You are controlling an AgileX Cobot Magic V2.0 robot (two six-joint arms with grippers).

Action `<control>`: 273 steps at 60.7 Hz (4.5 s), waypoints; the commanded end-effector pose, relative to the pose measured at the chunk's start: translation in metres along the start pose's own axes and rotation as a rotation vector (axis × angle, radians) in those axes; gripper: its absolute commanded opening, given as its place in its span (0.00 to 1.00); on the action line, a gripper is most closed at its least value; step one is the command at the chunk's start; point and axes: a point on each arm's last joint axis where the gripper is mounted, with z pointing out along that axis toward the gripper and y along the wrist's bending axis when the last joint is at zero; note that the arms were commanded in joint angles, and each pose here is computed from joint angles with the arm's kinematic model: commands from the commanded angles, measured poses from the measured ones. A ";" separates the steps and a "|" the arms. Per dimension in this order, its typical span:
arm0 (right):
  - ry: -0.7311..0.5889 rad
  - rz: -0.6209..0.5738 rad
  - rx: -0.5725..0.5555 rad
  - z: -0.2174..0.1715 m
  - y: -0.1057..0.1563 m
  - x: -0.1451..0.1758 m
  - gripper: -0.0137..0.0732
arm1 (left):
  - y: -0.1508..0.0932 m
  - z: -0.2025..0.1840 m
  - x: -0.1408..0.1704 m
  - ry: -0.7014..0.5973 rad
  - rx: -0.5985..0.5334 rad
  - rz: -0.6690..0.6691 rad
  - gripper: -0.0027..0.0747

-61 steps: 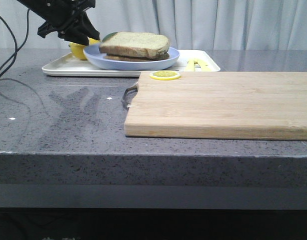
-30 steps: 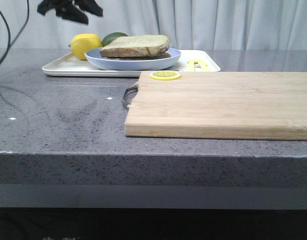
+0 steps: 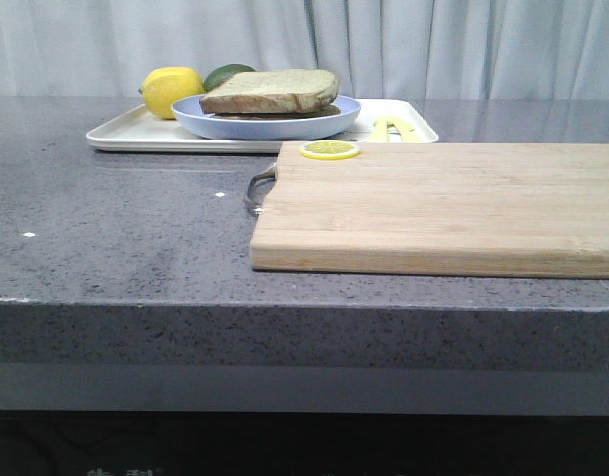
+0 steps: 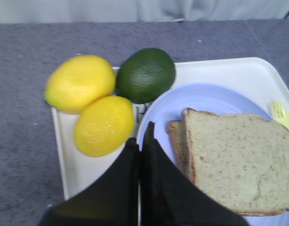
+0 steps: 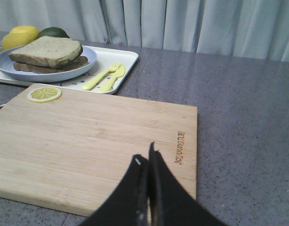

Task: Place bread and move sandwich to tray

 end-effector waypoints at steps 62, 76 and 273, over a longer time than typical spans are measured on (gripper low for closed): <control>-0.080 0.002 0.012 -0.002 -0.001 -0.014 0.09 | -0.022 -0.220 0.088 0.065 -0.396 0.075 0.01; -0.080 0.002 0.012 -0.002 -0.001 -0.014 0.09 | -0.027 -0.251 0.141 -0.064 -0.391 0.040 0.01; -0.120 0.013 0.025 0.002 -0.003 -0.008 0.09 | -0.037 -0.239 0.419 -0.692 -0.362 0.080 0.01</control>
